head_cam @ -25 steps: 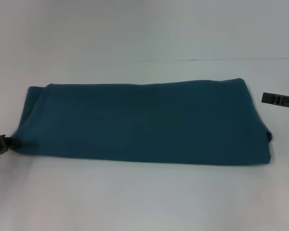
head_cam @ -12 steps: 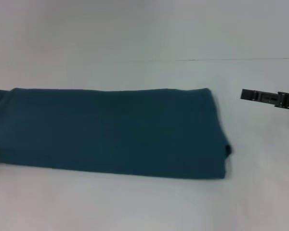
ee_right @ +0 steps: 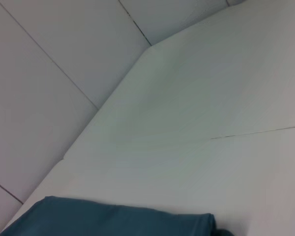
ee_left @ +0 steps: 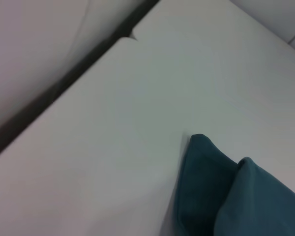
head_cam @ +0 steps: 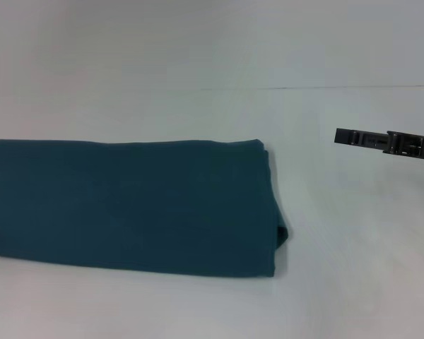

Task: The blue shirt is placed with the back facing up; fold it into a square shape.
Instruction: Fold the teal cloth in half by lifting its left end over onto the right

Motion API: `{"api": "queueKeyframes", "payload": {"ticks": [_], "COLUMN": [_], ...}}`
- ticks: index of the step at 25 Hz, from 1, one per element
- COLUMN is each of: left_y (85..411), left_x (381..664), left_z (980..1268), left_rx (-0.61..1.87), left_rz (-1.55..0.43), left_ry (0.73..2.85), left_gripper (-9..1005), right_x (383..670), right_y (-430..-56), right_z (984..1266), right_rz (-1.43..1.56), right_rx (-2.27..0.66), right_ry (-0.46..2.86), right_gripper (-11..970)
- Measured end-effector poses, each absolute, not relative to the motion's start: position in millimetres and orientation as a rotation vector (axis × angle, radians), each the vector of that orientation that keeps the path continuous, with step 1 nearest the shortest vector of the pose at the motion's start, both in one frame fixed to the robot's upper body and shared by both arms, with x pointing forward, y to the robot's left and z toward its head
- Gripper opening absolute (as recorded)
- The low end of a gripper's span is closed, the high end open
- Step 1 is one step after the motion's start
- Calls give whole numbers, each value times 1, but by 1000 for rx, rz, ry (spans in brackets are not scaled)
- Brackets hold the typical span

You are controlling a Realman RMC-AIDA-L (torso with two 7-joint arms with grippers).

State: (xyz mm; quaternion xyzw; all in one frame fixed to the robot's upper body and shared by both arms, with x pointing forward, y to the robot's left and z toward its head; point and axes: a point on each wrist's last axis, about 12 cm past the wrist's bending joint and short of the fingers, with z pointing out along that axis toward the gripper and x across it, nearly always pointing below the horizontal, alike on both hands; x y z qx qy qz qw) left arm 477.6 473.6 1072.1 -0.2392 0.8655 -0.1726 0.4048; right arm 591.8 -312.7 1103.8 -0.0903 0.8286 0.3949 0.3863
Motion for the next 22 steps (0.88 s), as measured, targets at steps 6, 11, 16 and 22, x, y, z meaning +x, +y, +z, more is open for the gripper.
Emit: {"api": "queueKeyframes", "payload": {"ticks": [6, 11, 16, 22], "left_y": [462, 407, 326, 230], "left_x": [485, 514, 550, 576], "left_z": [1082, 1107, 1123, 1106], "left_rx": [-547, -300, -75, 38], "left_rz": [-558, -909, -1199, -1515], "left_ry": [2133, 1958, 1837, 1717], "left_gripper": [76, 85, 94, 104], "right_x": [590, 584, 576, 564], "right_y": [-314, -319, -327, -346], "right_z": [1103, 1099, 1095, 1095], "right_rz": [1007, 996, 979, 957], "right_rx": [-228, -247, -258, -278], "right_ry": [2111, 2110, 2112, 2118], "right_gripper": [911, 910, 910, 909]}}
